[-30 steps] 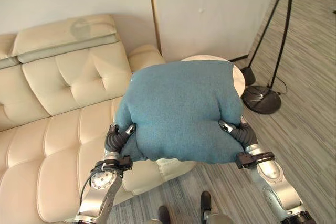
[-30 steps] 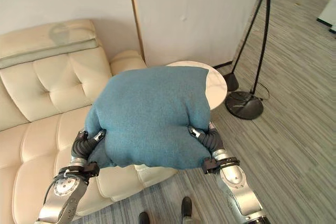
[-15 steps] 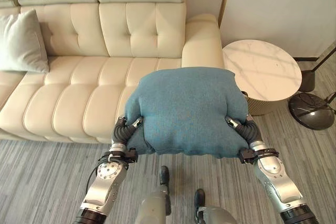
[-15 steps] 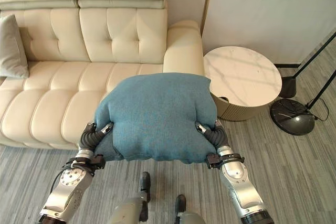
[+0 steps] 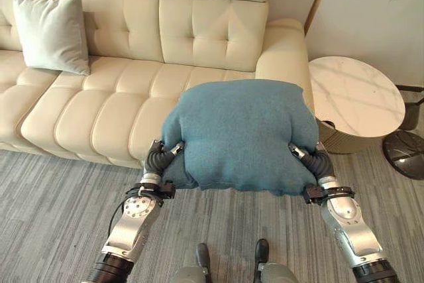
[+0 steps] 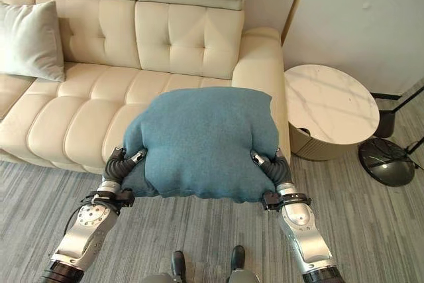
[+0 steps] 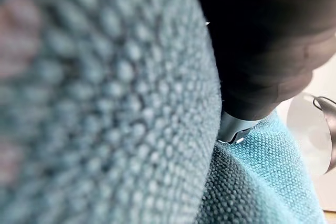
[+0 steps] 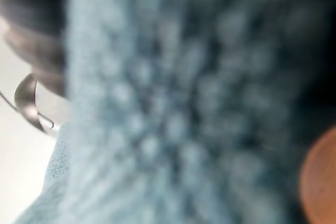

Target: Pick up all the scattered cushions and arrange them neatly on the sofa.

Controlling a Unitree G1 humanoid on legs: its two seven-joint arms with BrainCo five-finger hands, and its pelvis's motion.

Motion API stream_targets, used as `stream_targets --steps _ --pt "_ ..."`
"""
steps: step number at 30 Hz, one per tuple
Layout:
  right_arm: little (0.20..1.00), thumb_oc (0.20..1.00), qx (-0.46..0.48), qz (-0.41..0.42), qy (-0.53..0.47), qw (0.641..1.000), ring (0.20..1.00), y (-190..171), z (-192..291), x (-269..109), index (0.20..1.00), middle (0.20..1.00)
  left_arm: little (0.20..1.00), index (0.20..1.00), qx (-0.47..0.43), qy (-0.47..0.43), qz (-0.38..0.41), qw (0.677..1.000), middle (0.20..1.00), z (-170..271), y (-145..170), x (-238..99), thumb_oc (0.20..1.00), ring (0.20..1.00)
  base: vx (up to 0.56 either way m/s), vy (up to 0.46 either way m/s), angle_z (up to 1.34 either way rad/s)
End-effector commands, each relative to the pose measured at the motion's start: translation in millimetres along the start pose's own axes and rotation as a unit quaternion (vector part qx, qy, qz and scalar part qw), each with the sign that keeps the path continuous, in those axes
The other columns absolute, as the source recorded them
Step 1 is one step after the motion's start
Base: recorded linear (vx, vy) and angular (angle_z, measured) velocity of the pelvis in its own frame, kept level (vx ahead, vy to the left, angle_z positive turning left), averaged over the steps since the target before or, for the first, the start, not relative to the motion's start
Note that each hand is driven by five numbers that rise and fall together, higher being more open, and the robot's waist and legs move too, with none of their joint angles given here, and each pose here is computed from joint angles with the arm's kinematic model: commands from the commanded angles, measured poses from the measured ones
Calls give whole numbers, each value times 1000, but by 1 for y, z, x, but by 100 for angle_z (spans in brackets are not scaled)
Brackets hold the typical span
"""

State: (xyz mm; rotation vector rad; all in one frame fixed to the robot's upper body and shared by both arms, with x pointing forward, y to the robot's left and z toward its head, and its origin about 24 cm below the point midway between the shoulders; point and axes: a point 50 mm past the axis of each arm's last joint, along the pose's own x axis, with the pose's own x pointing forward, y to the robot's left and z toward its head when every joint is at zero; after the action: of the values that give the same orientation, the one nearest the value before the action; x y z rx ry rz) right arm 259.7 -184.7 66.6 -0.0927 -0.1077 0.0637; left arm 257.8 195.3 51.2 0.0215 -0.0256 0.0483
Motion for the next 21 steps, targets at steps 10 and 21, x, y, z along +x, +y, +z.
stream_targets --steps 10,21 --pt "200 200 48 82 -181 979 200 35 67 9 200 200 200 200 -4 -165 -73 984 200 61 -25 9 200 200 169 133 17" --pt "200 200 41 78 -161 983 200 23 59 0 200 200 200 200 -5 -159 -76 984 200 55 -29 6 200 200 364 -46 36"
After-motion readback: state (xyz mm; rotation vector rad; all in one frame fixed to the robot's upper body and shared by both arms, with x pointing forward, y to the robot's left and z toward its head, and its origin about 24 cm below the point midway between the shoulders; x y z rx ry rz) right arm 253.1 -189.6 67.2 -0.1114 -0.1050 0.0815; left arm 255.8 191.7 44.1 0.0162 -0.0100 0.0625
